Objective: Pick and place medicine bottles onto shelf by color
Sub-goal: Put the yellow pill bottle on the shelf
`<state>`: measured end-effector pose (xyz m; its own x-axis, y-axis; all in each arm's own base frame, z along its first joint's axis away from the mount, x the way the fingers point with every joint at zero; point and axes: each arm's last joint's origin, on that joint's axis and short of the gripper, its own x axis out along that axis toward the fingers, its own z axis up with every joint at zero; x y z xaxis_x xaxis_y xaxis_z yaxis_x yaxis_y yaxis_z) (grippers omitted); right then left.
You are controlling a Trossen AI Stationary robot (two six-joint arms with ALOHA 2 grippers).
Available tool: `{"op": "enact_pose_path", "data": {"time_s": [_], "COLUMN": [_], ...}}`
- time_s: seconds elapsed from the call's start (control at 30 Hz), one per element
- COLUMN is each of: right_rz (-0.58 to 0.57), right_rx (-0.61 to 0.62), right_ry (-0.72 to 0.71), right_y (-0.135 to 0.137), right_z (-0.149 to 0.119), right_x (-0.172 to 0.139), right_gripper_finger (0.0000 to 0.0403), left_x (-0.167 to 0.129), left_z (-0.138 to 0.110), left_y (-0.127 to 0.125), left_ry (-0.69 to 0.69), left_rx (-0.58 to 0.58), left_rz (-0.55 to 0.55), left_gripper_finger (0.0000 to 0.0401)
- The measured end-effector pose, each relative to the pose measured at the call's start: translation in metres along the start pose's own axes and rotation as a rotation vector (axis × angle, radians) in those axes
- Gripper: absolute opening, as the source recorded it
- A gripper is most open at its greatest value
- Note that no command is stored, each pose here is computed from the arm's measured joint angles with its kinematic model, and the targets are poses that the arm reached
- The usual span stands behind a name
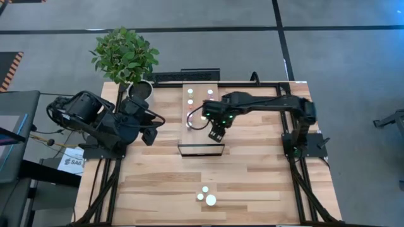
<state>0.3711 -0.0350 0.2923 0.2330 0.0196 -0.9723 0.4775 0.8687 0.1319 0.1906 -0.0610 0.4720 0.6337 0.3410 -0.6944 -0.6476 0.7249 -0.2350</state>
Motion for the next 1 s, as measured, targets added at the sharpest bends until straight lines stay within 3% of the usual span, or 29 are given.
{"op": "enact_pose_path", "data": {"time_s": [0.27,0.43,0.77,1.0], "right_rz": [0.024,0.01,-0.003,-0.039], "right_rx": [-0.172,-0.273,-0.419,-0.272], "right_ry": [-0.116,-0.042,-0.067,-0.027], "right_y": [0.006,0.006,0.021,0.024], "right_z": [-0.055,-0.103,-0.175,-0.207], "right_x": [-0.085,-0.12,-0.129,-0.121], "right_gripper_finger": [0.0224,0.0225,0.022,0.0218], "left_x": [0.014,0.035,0.091,0.111], "left_z": [-0.002,-0.006,-0.02,-0.038], "left_y": [-0.011,-0.034,-0.098,-0.126], "left_ry": [-0.044,-0.05,-0.039,-0.028], "left_rx": [-0.094,-0.138,-0.203,-0.237], "left_rz": [0.027,0.013,-0.083,-0.125], "left_gripper_finger": [0.0158,0.0158,0.0158,0.0158]}}
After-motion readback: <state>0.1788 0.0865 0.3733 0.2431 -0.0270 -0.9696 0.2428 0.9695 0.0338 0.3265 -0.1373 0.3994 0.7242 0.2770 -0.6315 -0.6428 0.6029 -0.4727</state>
